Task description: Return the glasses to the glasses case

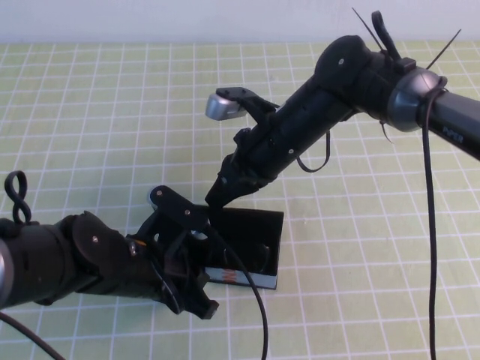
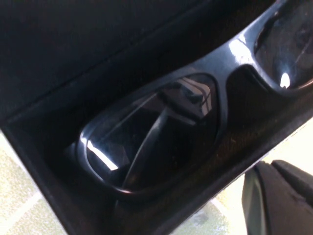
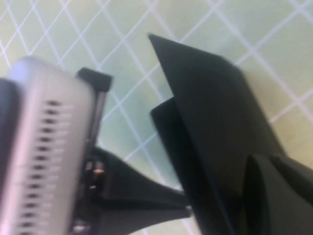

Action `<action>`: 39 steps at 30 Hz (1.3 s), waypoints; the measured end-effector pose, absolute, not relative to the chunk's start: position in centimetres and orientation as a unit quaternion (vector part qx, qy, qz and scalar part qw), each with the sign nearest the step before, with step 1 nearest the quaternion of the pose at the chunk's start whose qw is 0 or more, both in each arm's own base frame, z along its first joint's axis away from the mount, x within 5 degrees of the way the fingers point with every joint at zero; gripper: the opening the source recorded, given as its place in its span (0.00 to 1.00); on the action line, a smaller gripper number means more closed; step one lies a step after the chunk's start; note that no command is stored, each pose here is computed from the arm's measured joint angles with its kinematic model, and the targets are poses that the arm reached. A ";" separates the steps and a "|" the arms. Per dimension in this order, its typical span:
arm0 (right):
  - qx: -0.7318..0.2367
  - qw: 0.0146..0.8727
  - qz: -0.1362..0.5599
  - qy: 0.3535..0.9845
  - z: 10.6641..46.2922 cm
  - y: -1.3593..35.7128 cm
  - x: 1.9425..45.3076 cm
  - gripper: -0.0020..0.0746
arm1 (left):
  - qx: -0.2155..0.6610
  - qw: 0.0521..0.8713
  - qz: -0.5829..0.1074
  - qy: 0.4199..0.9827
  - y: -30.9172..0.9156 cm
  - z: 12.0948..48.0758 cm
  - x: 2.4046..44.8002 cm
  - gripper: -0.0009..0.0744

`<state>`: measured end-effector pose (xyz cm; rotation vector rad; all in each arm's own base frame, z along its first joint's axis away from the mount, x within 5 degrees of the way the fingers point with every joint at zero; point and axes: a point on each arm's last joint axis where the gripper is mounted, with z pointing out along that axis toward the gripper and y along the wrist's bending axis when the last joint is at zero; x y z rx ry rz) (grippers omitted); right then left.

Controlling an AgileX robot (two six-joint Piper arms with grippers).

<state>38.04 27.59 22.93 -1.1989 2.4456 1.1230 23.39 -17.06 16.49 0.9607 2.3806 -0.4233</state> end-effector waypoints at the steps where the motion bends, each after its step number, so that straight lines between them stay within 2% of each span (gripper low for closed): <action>1: -0.409 0.098 0.375 0.826 23.1 27.8 37.8 0.00 | 0.355 0.267 -0.157 0.882 -17.1 16.5 23.4 0.01; 5: -0.414 0.085 0.357 0.833 23.3 28.4 36.8 0.00 | 0.355 0.267 -0.157 0.882 -17.1 16.5 23.4 0.01; 13: -0.405 0.014 0.339 0.849 19.6 28.2 34.8 0.00 | 0.364 0.262 -0.160 0.880 -17.1 16.5 23.3 0.01; 17: -0.403 0.006 0.336 0.851 19.1 28.0 34.6 0.00 | 0.422 0.234 -0.173 0.859 -17.3 16.3 22.5 0.01; 23: -0.403 0.005 0.336 0.851 19.1 28.0 34.6 0.00 | 0.540 0.142 -0.176 0.811 -17.1 17.0 20.9 0.01; 28: -0.411 0.019 0.318 0.854 20.0 27.2 34.9 0.00 | 0.565 0.059 -0.086 0.819 -15.7 20.5 21.6 0.01; 31: -0.413 0.042 0.297 0.860 22.0 26.0 35.1 0.00 | 0.546 0.048 -0.005 0.836 -14.5 23.7 22.6 0.01; 35: -0.408 0.095 0.268 0.868 26.5 23.8 34.8 0.00 | 0.504 0.116 0.063 0.854 -13.2 29.1 23.0 0.01; 39: -0.397 0.146 0.214 0.881 31.3 21.4 33.5 0.00 | 0.445 0.226 0.045 0.865 -12.3 33.7 21.5 0.01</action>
